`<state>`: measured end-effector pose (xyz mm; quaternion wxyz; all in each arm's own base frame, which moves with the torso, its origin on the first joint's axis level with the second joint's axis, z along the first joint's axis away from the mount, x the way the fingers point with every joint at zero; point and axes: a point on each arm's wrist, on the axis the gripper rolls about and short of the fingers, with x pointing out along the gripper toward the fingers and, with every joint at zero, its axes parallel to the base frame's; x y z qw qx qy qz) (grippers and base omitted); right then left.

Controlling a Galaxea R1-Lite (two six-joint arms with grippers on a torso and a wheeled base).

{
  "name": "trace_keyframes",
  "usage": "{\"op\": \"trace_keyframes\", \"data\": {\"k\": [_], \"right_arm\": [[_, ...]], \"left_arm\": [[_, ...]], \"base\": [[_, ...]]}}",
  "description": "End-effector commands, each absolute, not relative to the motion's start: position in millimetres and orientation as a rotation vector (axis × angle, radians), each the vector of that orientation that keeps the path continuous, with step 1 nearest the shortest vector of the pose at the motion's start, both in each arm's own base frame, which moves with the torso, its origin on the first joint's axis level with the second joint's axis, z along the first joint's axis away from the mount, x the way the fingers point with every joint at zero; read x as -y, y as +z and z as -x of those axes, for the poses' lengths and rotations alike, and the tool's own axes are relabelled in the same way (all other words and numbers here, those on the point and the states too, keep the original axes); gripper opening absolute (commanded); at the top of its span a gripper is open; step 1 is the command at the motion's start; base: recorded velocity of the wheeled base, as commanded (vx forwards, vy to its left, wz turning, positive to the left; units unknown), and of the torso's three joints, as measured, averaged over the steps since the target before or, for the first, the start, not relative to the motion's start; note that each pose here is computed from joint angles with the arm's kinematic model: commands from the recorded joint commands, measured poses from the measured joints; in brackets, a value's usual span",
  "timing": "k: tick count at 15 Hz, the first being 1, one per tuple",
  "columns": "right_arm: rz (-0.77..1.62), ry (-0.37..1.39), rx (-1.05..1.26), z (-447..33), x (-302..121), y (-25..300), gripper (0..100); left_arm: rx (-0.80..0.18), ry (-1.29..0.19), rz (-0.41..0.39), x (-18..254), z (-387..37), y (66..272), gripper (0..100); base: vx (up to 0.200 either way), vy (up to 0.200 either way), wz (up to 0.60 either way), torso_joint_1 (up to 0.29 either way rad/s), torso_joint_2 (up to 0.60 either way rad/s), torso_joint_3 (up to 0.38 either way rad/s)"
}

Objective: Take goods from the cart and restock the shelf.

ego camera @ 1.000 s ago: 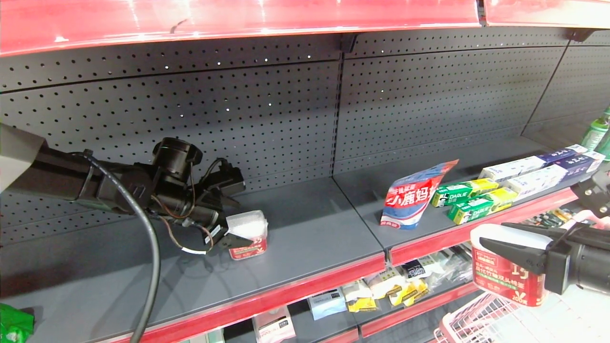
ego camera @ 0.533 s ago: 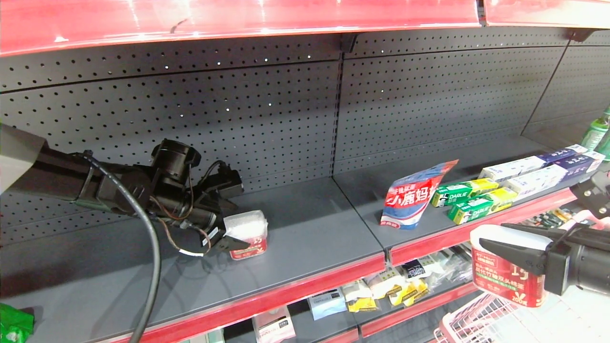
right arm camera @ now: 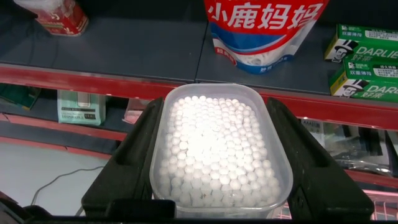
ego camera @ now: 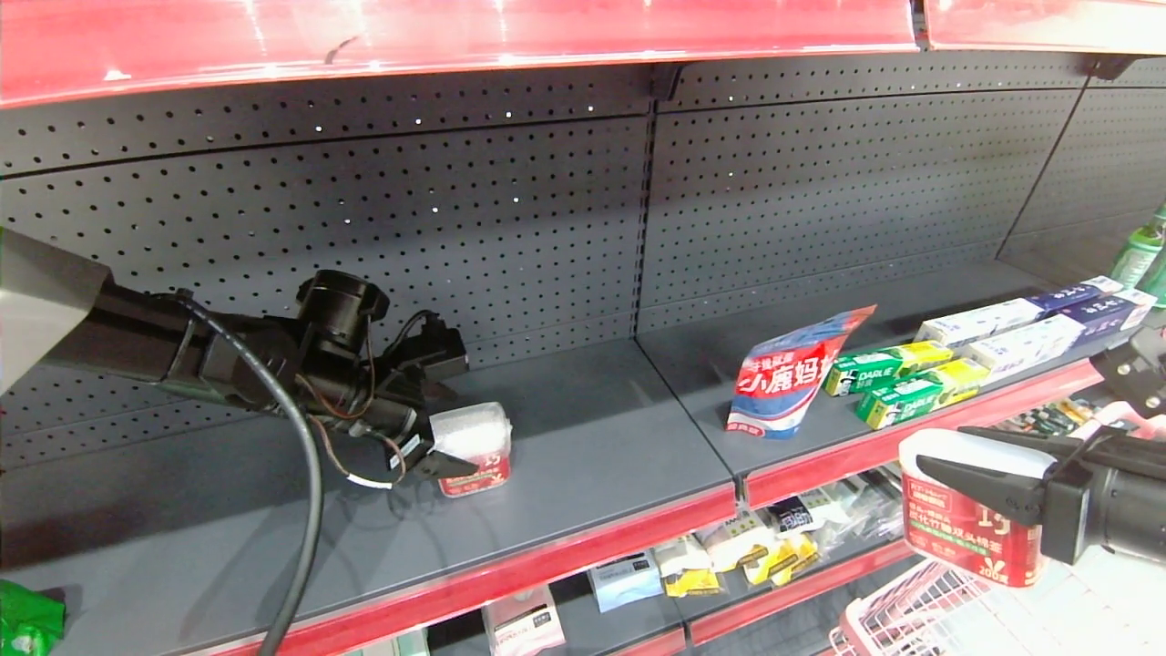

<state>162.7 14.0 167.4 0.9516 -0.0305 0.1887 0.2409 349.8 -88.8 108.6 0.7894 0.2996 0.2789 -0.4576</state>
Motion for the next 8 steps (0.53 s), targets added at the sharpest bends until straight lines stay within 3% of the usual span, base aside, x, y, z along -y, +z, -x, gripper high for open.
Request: {"op": "trace_keyframes", "data": {"k": [1, 8], "right_arm": [[0.061, 0.492, -0.386, -163.1, -14.1, 167.0, 0], [0.061, 0.490, -0.387, -163.0, -14.1, 166.6, 0]], "left_arm": [[-0.597, -0.987, -0.662, 86.8, -356.0, 104.5, 100], [-0.594, -0.986, -0.671, 88.5, -361.5, 103.3, 100]], "base": [[0.000, 0.000, 0.00, 0.000, 0.00, 0.000], [0.000, 0.000, 0.00, 0.000, 0.00, 0.000]]}}
